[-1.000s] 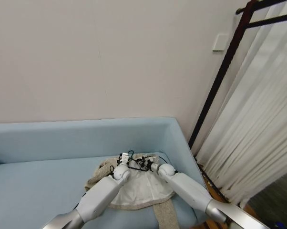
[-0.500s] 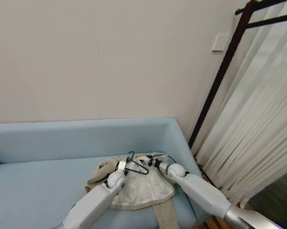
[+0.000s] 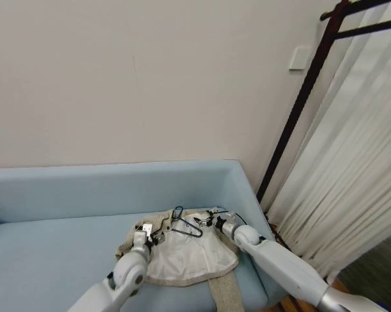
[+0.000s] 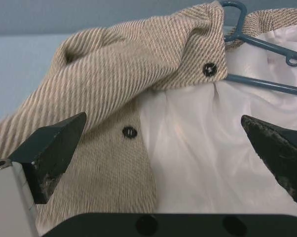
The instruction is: Pick up the clothes from the sofa and hang them on the clothes hanger.
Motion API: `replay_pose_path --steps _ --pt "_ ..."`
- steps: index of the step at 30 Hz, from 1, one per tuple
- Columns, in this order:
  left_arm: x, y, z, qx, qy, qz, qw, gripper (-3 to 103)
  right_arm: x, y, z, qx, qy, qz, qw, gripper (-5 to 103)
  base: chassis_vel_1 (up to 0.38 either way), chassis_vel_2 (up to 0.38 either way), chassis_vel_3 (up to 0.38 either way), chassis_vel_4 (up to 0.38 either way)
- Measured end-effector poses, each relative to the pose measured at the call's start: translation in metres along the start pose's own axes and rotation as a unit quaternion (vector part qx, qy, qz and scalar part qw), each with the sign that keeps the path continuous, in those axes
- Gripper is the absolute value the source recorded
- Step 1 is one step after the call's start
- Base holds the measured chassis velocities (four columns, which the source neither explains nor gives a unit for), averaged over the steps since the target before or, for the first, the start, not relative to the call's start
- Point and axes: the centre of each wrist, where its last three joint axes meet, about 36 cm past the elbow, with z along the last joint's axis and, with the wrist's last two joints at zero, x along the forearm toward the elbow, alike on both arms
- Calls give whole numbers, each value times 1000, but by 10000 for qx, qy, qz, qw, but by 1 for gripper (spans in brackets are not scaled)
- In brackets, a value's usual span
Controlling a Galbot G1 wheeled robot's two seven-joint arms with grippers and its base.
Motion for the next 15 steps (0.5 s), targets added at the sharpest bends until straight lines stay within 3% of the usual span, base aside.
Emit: replay_pose_path --steps 3,4,8,9,15 --pt "25 -5 9 679 43 -59 9977 100 3 -4 2 -65 27 54 10000 100 0 0 0 0" --pt "25 -5 9 679 43 -59 9977 100 3 -4 2 -65 27 54 10000 100 0 0 0 0" --pt "42 -13 18 1450 -4 -200 9892 100 12 -12 7 -53 156 146 9998 100 0 0 0 0" --pt "42 -13 18 1450 -4 -200 9892 100 12 -12 7 -53 156 146 9998 100 0 0 0 0" --pt "43 -6 23 2049 -18 -673 9765 100 21 -22 6 -22 243 244 9994 100 0 0 0 0"
